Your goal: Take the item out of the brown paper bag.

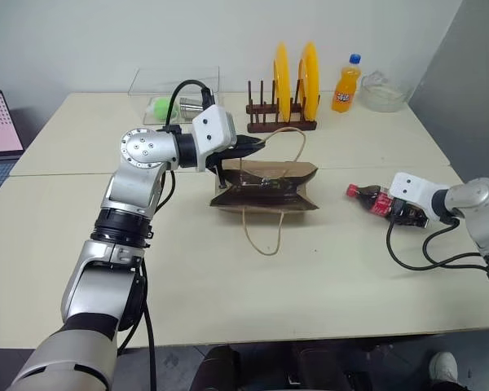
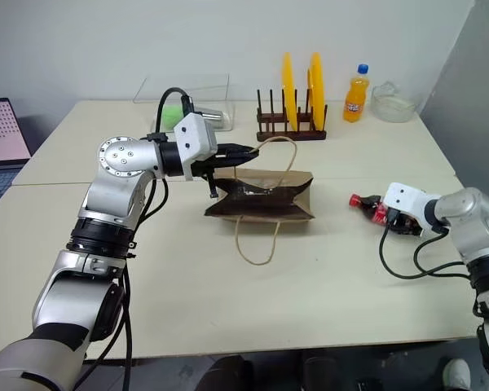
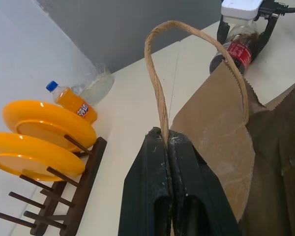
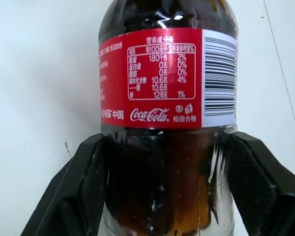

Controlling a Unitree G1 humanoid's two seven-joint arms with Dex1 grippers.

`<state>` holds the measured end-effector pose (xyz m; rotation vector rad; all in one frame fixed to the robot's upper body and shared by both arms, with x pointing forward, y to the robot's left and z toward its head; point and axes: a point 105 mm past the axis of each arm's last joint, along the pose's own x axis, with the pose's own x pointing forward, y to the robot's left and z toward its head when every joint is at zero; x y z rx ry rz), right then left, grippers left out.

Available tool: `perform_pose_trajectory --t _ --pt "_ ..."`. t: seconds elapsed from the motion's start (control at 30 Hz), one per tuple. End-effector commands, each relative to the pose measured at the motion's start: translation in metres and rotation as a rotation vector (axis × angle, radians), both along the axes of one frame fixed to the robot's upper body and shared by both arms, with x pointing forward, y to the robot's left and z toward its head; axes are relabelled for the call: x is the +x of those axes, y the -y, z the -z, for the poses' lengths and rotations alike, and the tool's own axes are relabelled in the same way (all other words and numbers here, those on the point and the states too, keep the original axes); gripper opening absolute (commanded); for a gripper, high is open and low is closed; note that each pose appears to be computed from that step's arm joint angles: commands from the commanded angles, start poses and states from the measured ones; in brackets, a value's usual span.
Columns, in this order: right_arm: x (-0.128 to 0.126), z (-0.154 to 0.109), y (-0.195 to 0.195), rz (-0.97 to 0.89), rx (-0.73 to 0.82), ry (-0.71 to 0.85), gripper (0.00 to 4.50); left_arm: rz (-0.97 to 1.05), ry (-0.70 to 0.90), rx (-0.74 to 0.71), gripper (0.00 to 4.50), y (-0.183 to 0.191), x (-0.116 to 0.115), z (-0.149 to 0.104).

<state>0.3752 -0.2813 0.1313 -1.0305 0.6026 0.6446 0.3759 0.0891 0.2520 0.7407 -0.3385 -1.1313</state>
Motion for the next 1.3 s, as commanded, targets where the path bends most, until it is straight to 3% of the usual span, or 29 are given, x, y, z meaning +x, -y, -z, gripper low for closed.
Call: perform_pose_trajectory --t 0.03,0.23,0.4,0.6,0.7,0.8,1.0,1.2,1.3 --pt "0.003 -0.006 -0.001 -0.024 -0.007 0.006 4.43 0.004 0.051 -0.011 0.0 0.001 -0.003 -0.013" --pt "-0.002 -0.026 -0.002 -0.067 0.0 0.041 4.47 0.003 0.046 -0.01 0.0 0.001 -0.002 -0.012" --pt "-0.027 -0.058 -0.02 -0.165 0.098 0.056 4.47 -0.003 0.042 -0.007 0.0 -0.001 0.0 -0.011" --pt "-0.07 -0.107 -0.071 -0.32 0.349 0.175 4.47 -0.019 0.032 -0.014 0.0 0.0 0.005 -0.012" --pt "-0.088 -0.118 -0.099 -0.349 0.495 0.226 4.47 -0.023 0.012 -0.017 0.0 0.0 0.007 -0.012" --pt "-0.097 -0.116 -0.114 -0.324 0.578 0.271 4.5 -0.032 -0.011 -0.017 0.6 -0.002 0.009 -0.013" --pt "-0.103 -0.111 -0.132 -0.229 0.73 0.358 4.5 -0.054 0.006 0.003 2.49 -0.007 0.015 -0.021" --pt "-0.098 -0.109 -0.134 -0.171 0.759 0.419 4.5 -0.156 0.114 -0.001 4.35 -0.017 0.033 -0.04" --pt "-0.098 -0.107 -0.134 -0.167 0.756 0.417 4.5 -0.195 0.158 -0.044 4.45 -0.022 0.039 -0.052"
